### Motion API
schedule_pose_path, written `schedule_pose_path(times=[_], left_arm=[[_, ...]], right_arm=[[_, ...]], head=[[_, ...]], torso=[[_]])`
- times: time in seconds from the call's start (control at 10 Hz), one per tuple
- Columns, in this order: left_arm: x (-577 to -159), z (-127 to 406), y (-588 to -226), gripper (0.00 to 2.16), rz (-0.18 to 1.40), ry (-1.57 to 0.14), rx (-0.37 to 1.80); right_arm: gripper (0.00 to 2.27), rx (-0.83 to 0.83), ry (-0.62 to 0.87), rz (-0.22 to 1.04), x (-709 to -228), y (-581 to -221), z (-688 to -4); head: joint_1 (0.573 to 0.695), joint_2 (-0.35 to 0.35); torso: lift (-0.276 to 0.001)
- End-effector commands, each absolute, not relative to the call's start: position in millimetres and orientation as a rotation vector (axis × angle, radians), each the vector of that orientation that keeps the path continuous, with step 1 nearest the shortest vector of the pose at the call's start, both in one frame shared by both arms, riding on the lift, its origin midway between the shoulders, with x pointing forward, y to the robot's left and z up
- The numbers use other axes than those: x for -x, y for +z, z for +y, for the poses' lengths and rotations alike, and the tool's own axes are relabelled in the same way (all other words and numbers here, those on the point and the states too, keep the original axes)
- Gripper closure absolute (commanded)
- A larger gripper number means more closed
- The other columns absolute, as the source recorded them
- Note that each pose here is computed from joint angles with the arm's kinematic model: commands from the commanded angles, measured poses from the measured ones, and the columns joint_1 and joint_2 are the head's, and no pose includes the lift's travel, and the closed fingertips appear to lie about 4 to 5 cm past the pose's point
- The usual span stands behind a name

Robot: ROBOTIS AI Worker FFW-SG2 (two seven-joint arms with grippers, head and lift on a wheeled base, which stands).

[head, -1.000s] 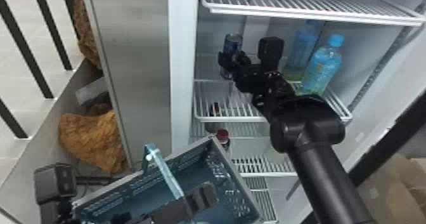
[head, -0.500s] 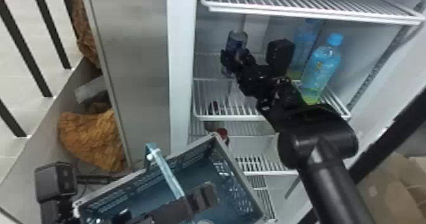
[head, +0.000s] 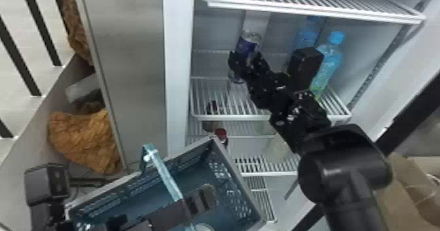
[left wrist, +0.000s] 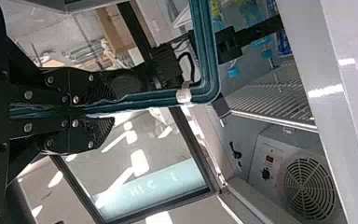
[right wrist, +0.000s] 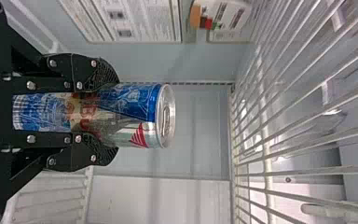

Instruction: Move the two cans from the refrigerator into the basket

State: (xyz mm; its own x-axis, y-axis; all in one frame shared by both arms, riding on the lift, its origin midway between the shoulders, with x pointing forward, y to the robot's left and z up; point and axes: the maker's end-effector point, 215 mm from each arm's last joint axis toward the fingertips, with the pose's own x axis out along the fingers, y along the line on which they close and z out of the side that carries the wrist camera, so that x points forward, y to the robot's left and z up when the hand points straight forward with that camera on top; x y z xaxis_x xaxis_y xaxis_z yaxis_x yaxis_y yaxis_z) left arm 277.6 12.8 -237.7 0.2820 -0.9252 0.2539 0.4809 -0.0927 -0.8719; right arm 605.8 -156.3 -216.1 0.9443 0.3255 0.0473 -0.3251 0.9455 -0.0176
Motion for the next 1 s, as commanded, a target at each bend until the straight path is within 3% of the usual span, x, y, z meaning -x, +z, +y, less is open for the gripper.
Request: schedule_pose_path(times=[0.0,0.2,0.9], left_arm=[[-277.8,12.7,-237.8,1.2,0.52,-1.268,1.118],[-277.9,12.6,-237.5,1.2,0.519,-1.268,1.119],[-279.0,14.2,-237.6,1.2,0.514,-1.261,1.123]], right_arm=[[1.19,-0.007,0.344,-0.057,-582.7,-208.0,-154.5],[1.19,-0.035,0.358,-0.059,-550.0,-199.4,-152.3],[1.18,-0.118,0.487,-0.004,-443.9,-182.4,-114.4]], head=[[0.689,-0.181],[0.695,-0.186],[0.695,-0.174]], torso=[[-0.035],[-0.035],[-0.035]])
